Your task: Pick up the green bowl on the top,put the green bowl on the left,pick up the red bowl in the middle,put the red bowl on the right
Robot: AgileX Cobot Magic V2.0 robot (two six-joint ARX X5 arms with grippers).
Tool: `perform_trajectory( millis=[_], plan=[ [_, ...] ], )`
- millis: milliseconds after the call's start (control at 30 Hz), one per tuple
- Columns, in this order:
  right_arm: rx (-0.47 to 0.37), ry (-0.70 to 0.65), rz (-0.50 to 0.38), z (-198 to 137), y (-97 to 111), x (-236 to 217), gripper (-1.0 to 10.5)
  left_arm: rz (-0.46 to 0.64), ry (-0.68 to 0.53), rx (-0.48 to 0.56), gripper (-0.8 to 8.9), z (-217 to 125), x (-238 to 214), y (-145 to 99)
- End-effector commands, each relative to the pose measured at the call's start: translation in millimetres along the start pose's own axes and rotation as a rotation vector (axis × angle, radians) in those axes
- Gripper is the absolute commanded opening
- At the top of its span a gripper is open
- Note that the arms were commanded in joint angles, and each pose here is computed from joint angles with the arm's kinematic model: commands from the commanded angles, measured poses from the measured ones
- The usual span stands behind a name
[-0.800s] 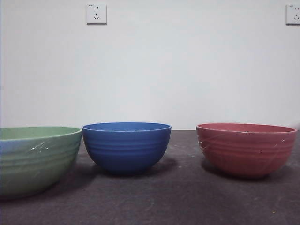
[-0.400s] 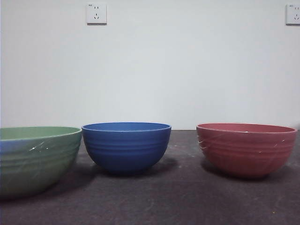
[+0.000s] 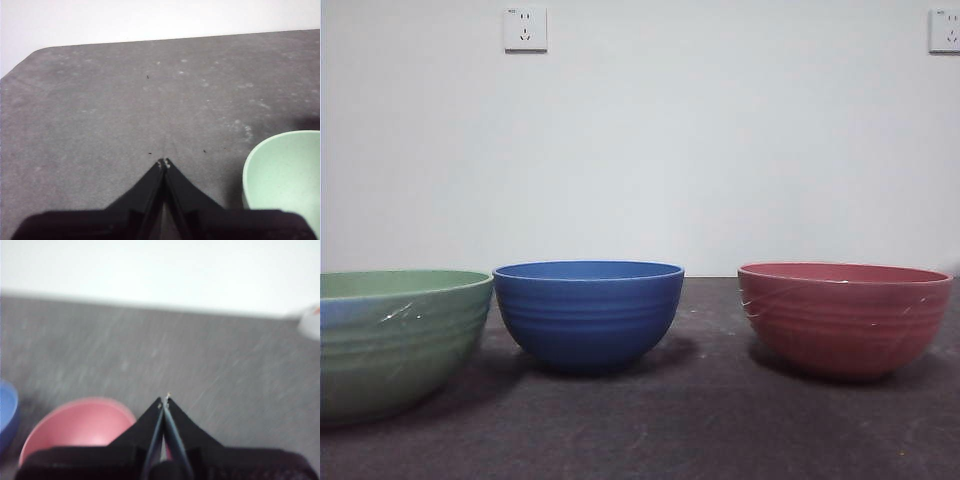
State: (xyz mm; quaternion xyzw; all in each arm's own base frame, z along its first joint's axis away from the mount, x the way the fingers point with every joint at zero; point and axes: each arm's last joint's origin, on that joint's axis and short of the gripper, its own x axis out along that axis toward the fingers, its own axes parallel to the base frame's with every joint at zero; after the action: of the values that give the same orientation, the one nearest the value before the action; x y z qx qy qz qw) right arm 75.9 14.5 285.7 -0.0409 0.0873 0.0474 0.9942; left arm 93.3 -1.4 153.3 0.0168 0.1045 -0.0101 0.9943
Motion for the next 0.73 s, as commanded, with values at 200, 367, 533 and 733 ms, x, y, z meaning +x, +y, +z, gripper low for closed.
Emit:
perform_trajectory(
  millis=[200,367,533,733],
  plan=[
    [0.014,-0.019,-0.051,-72,-4,17,0.0,0.001,0.011,-0.007,-0.04,-5,2,0],
    [0.008,-0.044,-0.017,-106,-1,34,0.0,0.001,0.011,-0.007,-0.04,-5,2,0],
    [0.017,-0.034,-0.016,-126,0,42,0.0,0.001,0.011,-0.007,-0.04,-5,2,0],
    [0.020,-0.022,-0.020,-130,0,43,0.0,0.001,0.011,-0.007,-0.04,-5,2,0]
  ],
)
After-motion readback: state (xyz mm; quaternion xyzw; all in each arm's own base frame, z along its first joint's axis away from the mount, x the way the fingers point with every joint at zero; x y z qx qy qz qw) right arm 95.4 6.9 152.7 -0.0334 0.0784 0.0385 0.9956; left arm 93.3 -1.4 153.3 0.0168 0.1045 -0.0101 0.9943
